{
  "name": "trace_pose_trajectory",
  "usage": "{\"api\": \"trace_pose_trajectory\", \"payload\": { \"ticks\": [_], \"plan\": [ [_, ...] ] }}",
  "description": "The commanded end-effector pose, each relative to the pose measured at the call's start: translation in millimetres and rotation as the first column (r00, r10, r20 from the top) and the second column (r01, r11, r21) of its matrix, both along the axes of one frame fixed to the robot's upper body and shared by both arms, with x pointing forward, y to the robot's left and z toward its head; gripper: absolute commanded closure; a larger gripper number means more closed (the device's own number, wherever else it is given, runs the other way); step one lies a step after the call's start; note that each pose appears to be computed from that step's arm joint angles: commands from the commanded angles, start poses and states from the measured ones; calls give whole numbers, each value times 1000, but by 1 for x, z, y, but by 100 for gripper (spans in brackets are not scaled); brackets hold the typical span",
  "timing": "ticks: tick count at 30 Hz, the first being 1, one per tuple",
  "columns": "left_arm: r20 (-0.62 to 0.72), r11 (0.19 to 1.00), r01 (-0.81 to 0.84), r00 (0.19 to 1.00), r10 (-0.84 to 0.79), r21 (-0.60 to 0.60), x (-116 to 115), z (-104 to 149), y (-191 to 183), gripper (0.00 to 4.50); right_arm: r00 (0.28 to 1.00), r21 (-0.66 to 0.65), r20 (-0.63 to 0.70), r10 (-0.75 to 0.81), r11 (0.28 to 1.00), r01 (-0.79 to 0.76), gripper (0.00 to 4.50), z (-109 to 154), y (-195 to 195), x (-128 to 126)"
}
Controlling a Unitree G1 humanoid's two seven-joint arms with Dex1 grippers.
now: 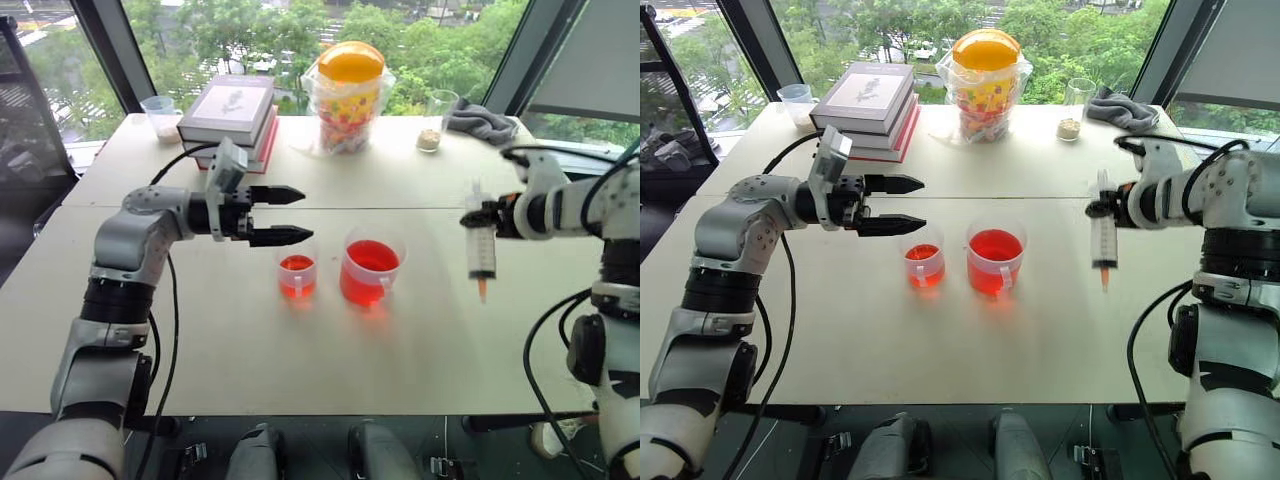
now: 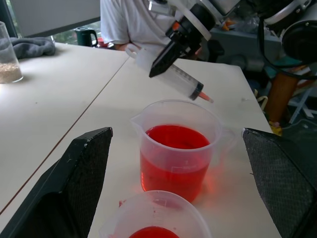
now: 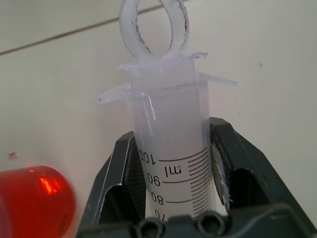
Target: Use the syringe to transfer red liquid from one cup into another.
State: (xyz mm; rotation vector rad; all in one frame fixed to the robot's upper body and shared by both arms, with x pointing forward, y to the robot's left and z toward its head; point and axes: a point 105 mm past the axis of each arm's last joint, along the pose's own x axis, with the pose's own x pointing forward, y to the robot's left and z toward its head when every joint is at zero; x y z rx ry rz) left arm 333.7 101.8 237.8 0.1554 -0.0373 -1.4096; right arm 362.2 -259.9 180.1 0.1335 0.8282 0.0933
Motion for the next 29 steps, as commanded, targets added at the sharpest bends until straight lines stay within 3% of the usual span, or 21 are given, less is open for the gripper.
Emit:
{"api": "trace_pose_trajectory", "payload": {
  "ticks": [1, 7, 13, 14, 20, 22, 25, 26, 29],
  "plan": [
    [42, 1000, 10, 999, -9, -21, -6, 9, -2, 19, 1000, -29, -7, 5, 1000, -6, 308, -8, -7, 2],
    [40, 1000, -9, 999, 10, -20, -8, 9, 0, 19, 996, -49, -67, 59, 997, -62, 308, -36, -3, 2],
    [25, 1000, -10, 1000, 11, -16, -12, 8, 0, 15, 995, -48, -42, 90, 995, -92, 21, -31, -3, 2],
    [22, 1000, -9, 1000, 9, -14, -13, 8, 0, 15, 995, -60, -33, 97, 993, -99, 6, -28, -4, 1],
    [8, 1000, -9, 1000, 9, -2, -17, 9, 5, 15, 960, -197, 121, 253, 954, -227, 6, 22, -1, -16],
    [7, 1000, -17, 1000, 17, 11, -18, 8, 8, 15, 900, -242, 208, 382, 912, -331, 6, 47, 13, -31],
    [-3, 1000, -24, 1000, 24, 20, -19, 6, 12, 15, 755, -209, 329, 567, 824, -527, 6, 78, 46, -65],
    [-8, 999, -27, 1000, 27, 23, -20, 6, 14, 15, 709, -213, 371, 599, 798, -563, 6, 87, 52, -75],
    [-30, 999, -39, 999, 40, 24, -21, 5, 19, 15, 661, -271, 424, 619, 783, -560, 6, 95, 54, -92]
  ]
}}
